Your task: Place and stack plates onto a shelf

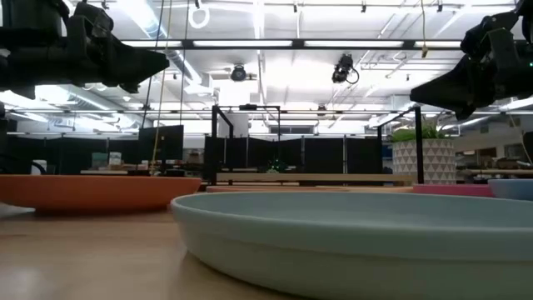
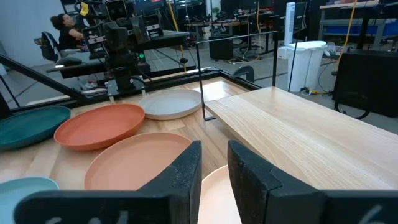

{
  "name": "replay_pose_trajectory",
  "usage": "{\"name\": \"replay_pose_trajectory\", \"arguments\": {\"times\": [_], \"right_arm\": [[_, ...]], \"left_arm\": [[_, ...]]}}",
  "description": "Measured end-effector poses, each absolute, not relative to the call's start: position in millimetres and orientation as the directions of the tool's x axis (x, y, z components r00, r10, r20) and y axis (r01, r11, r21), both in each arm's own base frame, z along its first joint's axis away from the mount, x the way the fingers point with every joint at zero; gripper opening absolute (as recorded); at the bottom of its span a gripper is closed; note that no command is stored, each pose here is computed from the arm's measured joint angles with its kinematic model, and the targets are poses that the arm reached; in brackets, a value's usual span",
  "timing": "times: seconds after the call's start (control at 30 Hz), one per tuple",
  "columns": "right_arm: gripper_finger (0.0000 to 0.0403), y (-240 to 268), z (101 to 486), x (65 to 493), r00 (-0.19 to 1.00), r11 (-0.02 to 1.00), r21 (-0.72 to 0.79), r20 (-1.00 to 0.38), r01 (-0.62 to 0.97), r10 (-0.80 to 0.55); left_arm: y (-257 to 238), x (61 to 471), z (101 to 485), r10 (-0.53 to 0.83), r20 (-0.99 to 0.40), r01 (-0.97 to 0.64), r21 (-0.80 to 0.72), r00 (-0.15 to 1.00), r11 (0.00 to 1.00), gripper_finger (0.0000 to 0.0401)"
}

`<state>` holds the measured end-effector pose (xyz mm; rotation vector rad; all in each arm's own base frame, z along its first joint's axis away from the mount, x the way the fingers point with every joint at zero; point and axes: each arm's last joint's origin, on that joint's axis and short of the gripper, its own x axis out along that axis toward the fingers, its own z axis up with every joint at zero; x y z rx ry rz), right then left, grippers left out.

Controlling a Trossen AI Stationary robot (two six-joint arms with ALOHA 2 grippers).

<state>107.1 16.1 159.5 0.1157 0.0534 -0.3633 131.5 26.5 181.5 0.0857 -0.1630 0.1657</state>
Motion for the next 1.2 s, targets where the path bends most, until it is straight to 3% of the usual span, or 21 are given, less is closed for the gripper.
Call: {"name": "replay_pose_trajectory", "arguments": {"times": [1.07, 1.2], "right_arm": [[0.0084, 16.1, 159.5, 107.1, 0.933, 0.929, 0.094, -0.073, 0.358, -0.352], [0.0084, 12.9, 162.6, 106.5, 0.899, 0.878, -0.240, -0.043, 0.415, -0.436]], "left_arm": [[26.4, 131.5, 181.6, 0.157, 0.169, -0.171, 0.071, 0.973, 0.983, 0.0115], [26.5, 131.6, 181.6, 0.157, 0.169, -0.171, 0.072, 0.973, 0.983, 0.0115]]}}
